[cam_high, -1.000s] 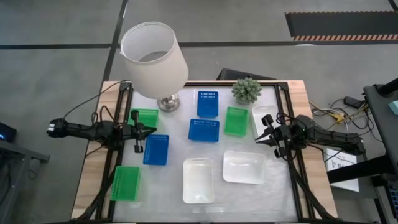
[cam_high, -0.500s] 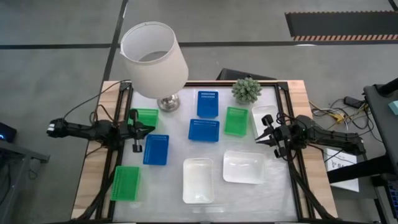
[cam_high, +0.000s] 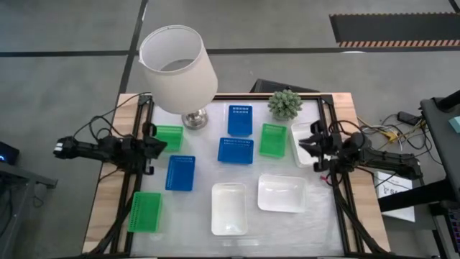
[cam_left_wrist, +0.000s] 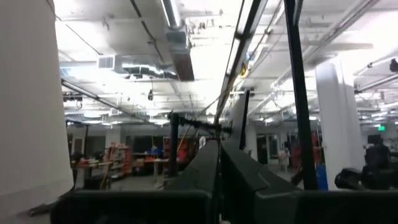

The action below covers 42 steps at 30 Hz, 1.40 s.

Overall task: Stack baskets by color
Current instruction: Stack the middle blue bin on the top blue bin

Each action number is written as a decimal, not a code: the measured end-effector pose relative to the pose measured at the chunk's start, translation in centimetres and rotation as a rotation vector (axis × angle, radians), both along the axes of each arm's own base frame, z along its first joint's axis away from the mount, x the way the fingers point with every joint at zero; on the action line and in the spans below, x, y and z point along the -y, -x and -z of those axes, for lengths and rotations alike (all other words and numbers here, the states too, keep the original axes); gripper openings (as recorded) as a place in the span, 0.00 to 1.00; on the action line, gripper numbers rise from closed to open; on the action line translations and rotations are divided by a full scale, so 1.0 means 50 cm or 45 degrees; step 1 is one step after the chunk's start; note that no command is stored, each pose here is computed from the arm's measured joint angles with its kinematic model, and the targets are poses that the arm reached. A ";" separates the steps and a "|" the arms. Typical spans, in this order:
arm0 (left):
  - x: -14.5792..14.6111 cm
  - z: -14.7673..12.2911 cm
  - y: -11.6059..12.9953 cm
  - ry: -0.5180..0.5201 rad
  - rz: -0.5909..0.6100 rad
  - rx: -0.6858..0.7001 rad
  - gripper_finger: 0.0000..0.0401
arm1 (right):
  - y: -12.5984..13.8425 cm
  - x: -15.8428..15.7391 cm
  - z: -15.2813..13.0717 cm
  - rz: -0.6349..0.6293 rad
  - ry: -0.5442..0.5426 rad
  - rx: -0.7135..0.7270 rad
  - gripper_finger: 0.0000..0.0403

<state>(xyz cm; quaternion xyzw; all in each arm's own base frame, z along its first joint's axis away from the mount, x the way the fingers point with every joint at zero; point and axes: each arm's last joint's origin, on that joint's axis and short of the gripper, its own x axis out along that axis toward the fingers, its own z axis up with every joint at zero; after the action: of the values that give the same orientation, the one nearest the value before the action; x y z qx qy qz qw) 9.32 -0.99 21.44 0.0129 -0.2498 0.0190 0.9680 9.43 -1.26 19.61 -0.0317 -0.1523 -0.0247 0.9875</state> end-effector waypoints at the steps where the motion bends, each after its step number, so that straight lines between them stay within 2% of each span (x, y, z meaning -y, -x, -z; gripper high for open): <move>1: 0.000 -0.001 0.000 0.003 0.001 0.010 0.00 | 0.000 0.002 0.000 0.040 -0.012 0.003 0.11; 4: 0.000 -0.005 0.001 0.009 0.001 0.039 0.00 | 0.001 0.005 0.000 0.112 -0.035 0.008 0.11; 11: 0.001 0.001 -0.008 0.057 0.032 -0.010 0.00 | 0.001 0.006 -0.003 0.118 -0.037 0.023 0.11; 15: 0.002 0.005 -0.016 0.064 0.012 -0.048 0.00 | 0.001 0.004 -0.021 0.090 -0.014 0.132 0.11; 21: 0.001 0.011 -0.033 0.079 -0.063 -0.110 0.00 | -0.021 0.004 -0.066 0.027 0.042 0.154 0.11; 26: 0.002 0.009 -0.043 -0.017 -0.112 -0.161 0.00 | -0.101 0.017 -0.082 0.051 0.097 -0.109 0.11; 31: 0.003 0.012 -0.047 -0.020 -0.114 -0.184 0.00 | -0.162 0.025 -0.108 0.041 0.102 -0.203 0.11; 37: 0.004 0.019 -0.054 -0.020 -0.110 -0.232 0.00 | -0.240 0.017 -0.104 -0.013 0.119 -0.363 0.11; 39: 0.004 0.020 -0.055 -0.022 -0.110 -0.239 0.00 | -0.265 0.013 -0.119 0.021 0.119 -0.353 0.11; 42: 0.004 0.017 -0.055 -0.019 -0.109 -0.229 0.00 | -0.300 0.007 -0.116 0.076 0.113 -0.481 0.11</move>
<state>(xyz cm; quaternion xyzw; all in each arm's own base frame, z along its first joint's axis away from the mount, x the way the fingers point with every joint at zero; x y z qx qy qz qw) 12.09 -1.19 20.58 0.0325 -0.1613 0.0573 0.9847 24.43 -1.62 25.39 -0.0839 0.0358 -0.0408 0.9950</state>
